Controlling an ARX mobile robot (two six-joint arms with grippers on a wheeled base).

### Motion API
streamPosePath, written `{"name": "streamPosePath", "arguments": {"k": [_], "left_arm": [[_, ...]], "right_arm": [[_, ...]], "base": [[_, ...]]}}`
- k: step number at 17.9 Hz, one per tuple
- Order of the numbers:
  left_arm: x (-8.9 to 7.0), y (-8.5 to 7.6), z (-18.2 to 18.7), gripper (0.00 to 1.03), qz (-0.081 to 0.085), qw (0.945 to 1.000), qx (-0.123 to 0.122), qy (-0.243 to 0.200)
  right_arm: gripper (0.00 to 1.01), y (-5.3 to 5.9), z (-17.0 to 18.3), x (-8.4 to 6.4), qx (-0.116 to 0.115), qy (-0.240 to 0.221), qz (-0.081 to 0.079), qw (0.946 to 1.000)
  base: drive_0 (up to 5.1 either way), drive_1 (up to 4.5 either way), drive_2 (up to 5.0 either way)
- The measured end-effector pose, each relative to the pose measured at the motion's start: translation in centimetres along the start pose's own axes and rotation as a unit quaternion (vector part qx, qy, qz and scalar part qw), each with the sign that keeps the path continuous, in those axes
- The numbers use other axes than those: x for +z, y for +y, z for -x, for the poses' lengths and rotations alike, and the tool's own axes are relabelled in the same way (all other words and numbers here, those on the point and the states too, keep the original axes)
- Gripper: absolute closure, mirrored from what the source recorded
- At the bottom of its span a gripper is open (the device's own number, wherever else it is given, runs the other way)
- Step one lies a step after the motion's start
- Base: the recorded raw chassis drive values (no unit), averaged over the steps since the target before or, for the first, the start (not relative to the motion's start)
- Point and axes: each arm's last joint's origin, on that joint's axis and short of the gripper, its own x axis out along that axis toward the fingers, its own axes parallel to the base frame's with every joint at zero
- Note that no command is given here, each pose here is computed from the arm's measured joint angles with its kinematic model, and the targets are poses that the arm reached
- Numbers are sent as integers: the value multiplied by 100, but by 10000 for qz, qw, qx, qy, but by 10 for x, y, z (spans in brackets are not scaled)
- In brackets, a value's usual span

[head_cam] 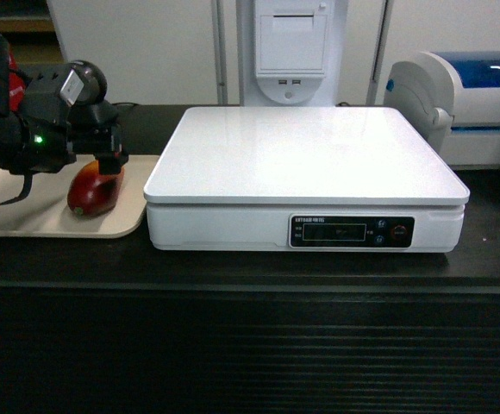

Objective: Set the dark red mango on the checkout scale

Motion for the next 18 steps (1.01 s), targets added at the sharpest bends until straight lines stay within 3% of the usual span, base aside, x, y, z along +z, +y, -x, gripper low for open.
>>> {"name": "streamPosePath", "arguments": {"k": [4,13,15,18], "left_arm": [[-7,5,-11,5,100,9995,-172,234],[-18,18,-29,5,259,9965,-44,788],[-18,20,-25,38,288,9978,-85,584],[-19,18,-17,40,290,9978,-83,586]], "right_arm": [[3,0,0,0,0,2,0,10000],[3,0,0,0,0,2,0,10000],[3,0,0,0,0,2,0,10000],[3,0,0,0,0,2,0,10000]], "base": [[0,0,0],[0,0,0],[0,0,0],[0,0,0]]}}
